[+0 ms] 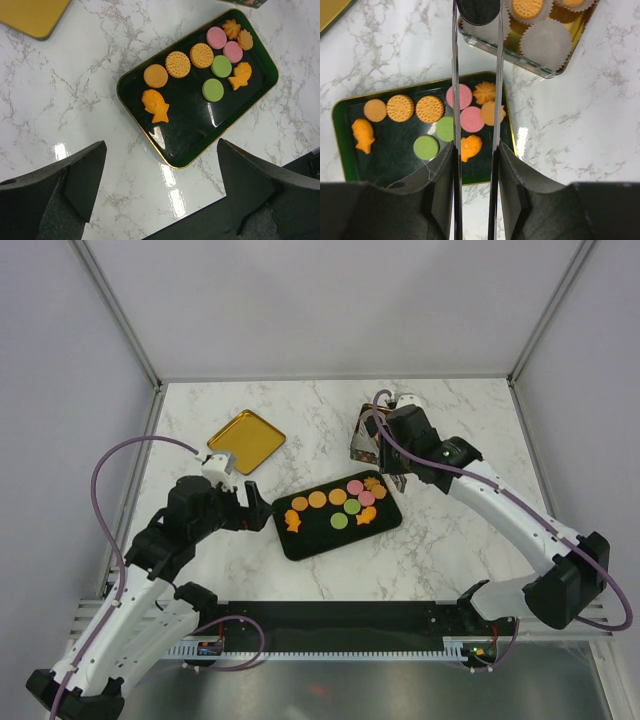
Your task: Pack the cookies
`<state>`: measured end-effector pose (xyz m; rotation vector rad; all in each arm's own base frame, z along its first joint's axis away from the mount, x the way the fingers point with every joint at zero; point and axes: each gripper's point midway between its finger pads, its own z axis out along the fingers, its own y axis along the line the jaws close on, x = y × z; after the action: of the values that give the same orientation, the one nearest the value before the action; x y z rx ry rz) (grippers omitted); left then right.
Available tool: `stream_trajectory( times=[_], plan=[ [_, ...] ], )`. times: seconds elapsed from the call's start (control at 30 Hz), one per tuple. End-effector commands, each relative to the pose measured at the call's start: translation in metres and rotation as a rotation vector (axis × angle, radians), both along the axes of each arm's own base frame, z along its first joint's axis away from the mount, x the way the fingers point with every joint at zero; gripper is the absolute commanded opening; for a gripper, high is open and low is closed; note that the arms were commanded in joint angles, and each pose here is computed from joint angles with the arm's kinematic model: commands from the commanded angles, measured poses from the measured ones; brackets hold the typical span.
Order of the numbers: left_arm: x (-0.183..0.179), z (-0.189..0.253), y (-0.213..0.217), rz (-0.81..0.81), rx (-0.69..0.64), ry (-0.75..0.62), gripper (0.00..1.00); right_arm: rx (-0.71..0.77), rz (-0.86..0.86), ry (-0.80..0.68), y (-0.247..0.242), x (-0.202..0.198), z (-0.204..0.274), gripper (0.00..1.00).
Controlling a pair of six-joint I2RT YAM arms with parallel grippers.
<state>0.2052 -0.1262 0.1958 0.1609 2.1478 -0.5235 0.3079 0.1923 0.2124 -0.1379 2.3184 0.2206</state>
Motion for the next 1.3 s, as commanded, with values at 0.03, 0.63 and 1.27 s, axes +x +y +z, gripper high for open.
stream_trajectory(
  times=[0.03, 0.63, 1.27],
  plan=[
    [0.014, 0.015, -0.002, 0.043, -0.021, -0.023, 1.0, 0.028, 0.021, -0.038, 0.001, 0.029, 0.014, 0.34],
    [0.075, 0.044, -0.023, 0.031, -0.021, -0.073, 1.0, 0.008, 0.054, 0.088, 0.008, 0.051, -0.036, 0.33],
    [0.077, 0.036, -0.013, 0.037, -0.087, -0.048, 1.0, -0.007, 0.023, 0.108, 0.002, 0.062, -0.052, 0.35]
  ],
)
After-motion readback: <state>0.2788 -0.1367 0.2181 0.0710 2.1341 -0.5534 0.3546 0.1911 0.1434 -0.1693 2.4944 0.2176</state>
